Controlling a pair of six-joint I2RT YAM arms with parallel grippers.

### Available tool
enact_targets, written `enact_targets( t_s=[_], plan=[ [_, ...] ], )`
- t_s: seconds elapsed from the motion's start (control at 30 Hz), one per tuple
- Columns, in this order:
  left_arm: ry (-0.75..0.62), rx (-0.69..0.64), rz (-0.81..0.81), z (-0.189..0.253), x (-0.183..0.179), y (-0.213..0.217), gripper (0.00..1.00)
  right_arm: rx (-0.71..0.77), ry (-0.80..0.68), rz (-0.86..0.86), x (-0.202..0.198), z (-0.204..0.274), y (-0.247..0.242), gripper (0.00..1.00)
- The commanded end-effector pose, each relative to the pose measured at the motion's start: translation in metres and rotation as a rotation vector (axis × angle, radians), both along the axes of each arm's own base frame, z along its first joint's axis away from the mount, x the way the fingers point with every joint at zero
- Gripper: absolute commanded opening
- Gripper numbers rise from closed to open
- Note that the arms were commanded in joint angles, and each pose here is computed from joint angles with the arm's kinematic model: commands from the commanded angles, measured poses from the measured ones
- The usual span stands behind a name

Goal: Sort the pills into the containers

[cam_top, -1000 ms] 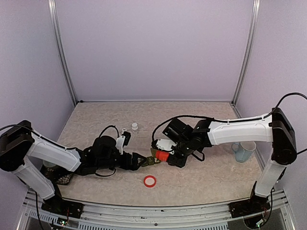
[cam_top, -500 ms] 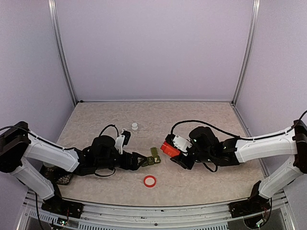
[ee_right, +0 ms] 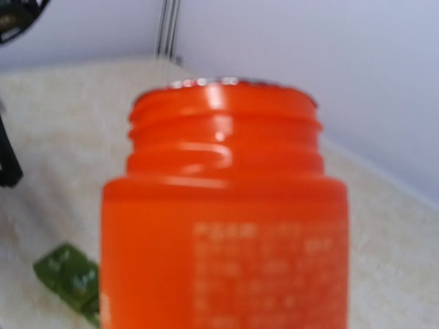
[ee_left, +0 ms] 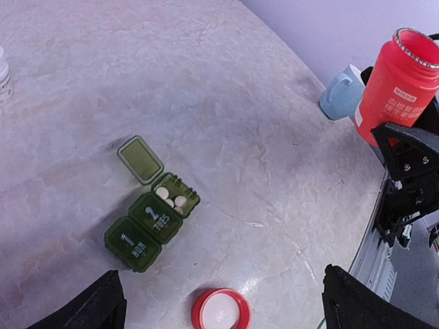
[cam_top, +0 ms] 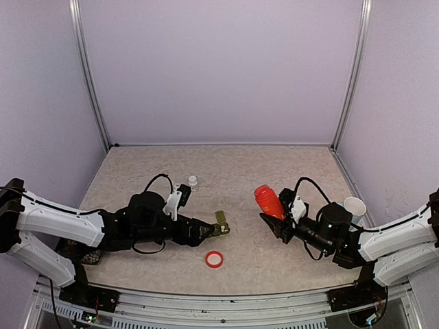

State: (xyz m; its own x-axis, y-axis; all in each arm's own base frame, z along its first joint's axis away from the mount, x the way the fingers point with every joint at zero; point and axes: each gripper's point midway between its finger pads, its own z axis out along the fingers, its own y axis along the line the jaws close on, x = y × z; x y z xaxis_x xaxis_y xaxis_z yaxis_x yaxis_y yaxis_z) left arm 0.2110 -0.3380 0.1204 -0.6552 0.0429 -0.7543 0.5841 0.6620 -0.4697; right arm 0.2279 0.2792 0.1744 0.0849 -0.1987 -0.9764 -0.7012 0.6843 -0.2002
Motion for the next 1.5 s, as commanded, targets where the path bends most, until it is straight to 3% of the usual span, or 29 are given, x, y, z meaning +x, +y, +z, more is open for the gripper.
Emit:
enact_targets(
  t_s=[0.0, 0.43, 0.73, 1.1, 1.23, 1.47],
  plan=[
    [-0.095, -0.081, -0.046, 0.056, 0.003, -0.022, 0.97, 0.209, -0.137, 0.030, -0.008, 0.049, -0.004, 0.34],
    [-0.241, -0.228, -0.258, 0.143, 0.007, -0.102, 0.99, 0.227, -0.139, 0.148, -0.029, 0.045, 0.009, 0.34],
    [-0.292, -0.224, -0.338, 0.159, 0.005, -0.143, 0.95, 0.228, -0.117, 0.181, -0.034, 0.044, 0.014, 0.35],
    [-0.306, -0.170, -0.370, 0.149, -0.002, -0.160, 0.86, 0.227, -0.115, 0.172, -0.032, 0.046, 0.015, 0.36],
    [-0.311, -0.162, -0.359, 0.147, 0.001, -0.159, 0.78, 0.221, -0.110, 0.170, -0.031, 0.046, 0.017, 0.37],
    [-0.317, -0.178, -0.368, 0.150, -0.001, -0.161, 0.56, 0.223, -0.101, 0.170, -0.031, 0.042, 0.016, 0.38]
  ],
)
